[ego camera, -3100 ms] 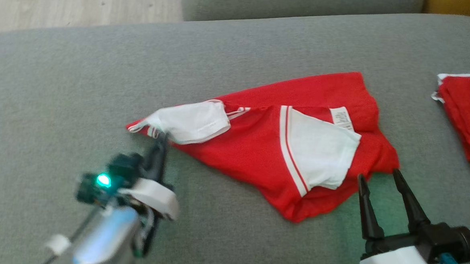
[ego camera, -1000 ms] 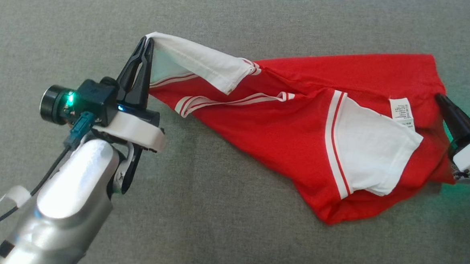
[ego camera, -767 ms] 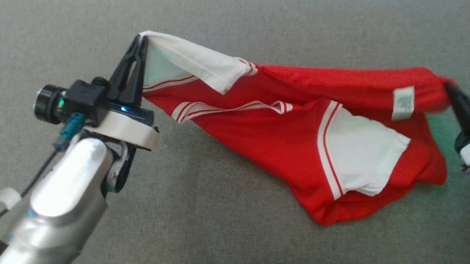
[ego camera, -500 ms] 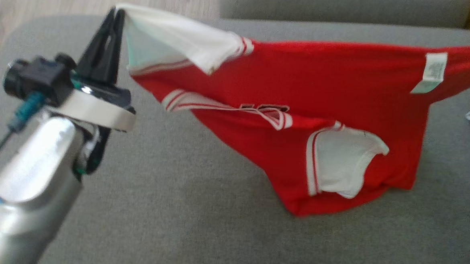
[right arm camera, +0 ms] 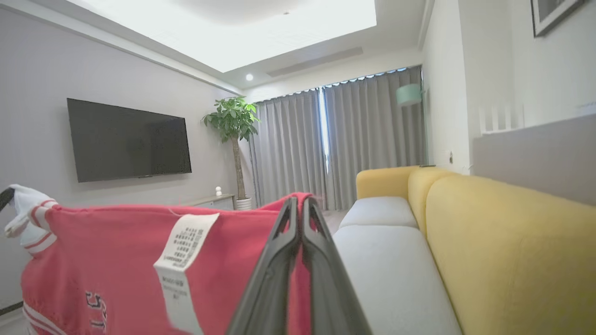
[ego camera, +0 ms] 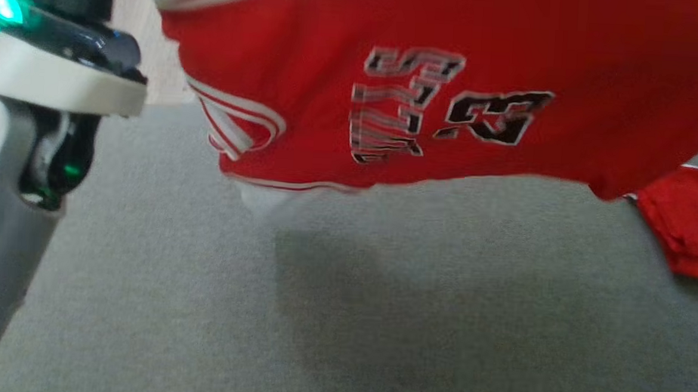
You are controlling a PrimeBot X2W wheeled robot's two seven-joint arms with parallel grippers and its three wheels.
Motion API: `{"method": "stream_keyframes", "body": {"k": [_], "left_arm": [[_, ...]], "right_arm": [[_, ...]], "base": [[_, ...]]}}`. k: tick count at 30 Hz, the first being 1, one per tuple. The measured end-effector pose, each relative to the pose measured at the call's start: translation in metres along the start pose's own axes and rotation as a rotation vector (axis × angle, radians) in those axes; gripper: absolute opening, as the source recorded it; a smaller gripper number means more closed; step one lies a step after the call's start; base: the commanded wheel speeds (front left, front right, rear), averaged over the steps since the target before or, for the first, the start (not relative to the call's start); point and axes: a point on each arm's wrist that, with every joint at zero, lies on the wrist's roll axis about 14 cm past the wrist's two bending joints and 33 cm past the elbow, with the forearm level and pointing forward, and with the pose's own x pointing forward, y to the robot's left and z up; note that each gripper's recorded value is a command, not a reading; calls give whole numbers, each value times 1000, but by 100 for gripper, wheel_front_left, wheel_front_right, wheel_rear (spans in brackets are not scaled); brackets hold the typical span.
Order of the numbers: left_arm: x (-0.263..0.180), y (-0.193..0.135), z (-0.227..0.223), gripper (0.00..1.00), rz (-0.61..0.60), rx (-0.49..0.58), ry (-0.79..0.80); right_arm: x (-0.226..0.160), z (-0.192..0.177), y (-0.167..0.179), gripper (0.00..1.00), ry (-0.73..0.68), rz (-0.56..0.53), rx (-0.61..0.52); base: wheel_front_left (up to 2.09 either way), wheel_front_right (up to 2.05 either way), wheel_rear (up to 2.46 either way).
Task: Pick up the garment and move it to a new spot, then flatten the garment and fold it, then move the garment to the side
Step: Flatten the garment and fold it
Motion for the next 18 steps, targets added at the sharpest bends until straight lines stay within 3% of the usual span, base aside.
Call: {"method": "stream_keyframes", "body": {"k": [6, 10, 13, 18], "left_arm": [[11, -7, 56, 0, -26, -1, -120], [25, 0, 61, 0, -13, -9, -93], [39, 11, 46, 0, 11, -14, -32], [63, 24, -7, 0, 38, -44, 103]], "right_arm": [[-3, 50, 11, 0, -75, 19, -109], [14, 62, 12, 0, -91, 12, -161], [36, 47, 10, 0, -47, 5, -171], [78, -11, 8, 0, 76, 2, -123]], "base": [[0, 0, 0], [0, 0, 0], [0, 0, 0], [0, 0, 0]]}}
